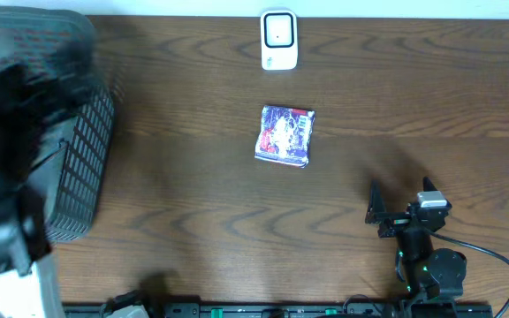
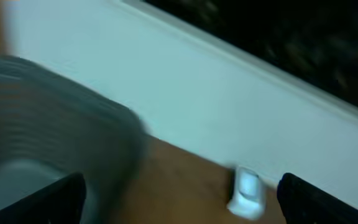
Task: Scan the item barcode
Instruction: 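Lift the purple package out and place it on the table centre, then reach the left gripper into the basket and grasp the red snack bar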
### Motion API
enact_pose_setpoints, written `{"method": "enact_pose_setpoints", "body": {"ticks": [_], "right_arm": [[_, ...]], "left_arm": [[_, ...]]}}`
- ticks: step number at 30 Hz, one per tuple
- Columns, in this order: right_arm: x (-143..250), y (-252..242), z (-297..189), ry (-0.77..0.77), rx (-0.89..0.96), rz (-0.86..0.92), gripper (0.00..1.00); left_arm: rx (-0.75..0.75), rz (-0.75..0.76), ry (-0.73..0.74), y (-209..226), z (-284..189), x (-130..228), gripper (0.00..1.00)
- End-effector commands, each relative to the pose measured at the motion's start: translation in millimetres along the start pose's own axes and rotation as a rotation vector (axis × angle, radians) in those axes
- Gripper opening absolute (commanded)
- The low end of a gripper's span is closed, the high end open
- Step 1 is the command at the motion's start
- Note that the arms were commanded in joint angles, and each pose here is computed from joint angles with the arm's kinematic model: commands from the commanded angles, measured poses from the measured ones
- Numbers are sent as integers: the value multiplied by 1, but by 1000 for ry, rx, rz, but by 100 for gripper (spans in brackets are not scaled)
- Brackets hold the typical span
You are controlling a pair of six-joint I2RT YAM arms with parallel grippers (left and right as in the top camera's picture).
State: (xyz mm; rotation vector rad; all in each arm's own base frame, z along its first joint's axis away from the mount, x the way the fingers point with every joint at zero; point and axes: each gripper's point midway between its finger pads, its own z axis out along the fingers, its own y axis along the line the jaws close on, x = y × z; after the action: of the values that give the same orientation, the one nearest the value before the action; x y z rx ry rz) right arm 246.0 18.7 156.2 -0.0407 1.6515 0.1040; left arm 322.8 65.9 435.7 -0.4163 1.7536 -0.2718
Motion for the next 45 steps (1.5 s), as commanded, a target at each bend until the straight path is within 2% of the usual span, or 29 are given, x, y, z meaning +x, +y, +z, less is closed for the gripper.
{"method": "enact_pose_setpoints", "body": {"ticks": [1,3,7,9,13,17,20,25,28,32,36,40,45], "right_arm": [[1,-2,0,0,8,-13,99],[1,-2,0,1,8,-13,99],[1,-2,0,1,8,-13,99],[1,-2,0,1,8,-13,99],[1,-2,0,1,8,-13,99],[1,-2,0,1,8,-13,99],[1,-2,0,1,8,-13,99],[1,-2,0,1,8,-13,99],[1,-2,0,1,8,-13,99],[1,-2,0,1,8,-13,99],[1,-2,0,1,8,-13,99],[1,-2,0,1,8,-13,99],[1,-2,0,1,8,-13,99]], "left_arm": [[-154,-18,-73,51,-17,-21,98],[-245,-42,-80,79,-17,-24,98],[-624,-169,-41,166,-14,-3,98],[-752,-185,24,198,-7,15,98],[-894,-209,199,242,13,61,98],[-1111,-247,409,285,8,119,98],[-1174,-280,546,299,10,156,98],[-1347,-350,660,325,-5,201,98],[-1385,-403,721,337,-9,226,98],[-1341,-349,794,350,3,242,98],[-1245,-308,777,356,27,242,98],[-1214,-261,744,362,37,235,100],[-1198,-243,706,369,45,238,92]]}}
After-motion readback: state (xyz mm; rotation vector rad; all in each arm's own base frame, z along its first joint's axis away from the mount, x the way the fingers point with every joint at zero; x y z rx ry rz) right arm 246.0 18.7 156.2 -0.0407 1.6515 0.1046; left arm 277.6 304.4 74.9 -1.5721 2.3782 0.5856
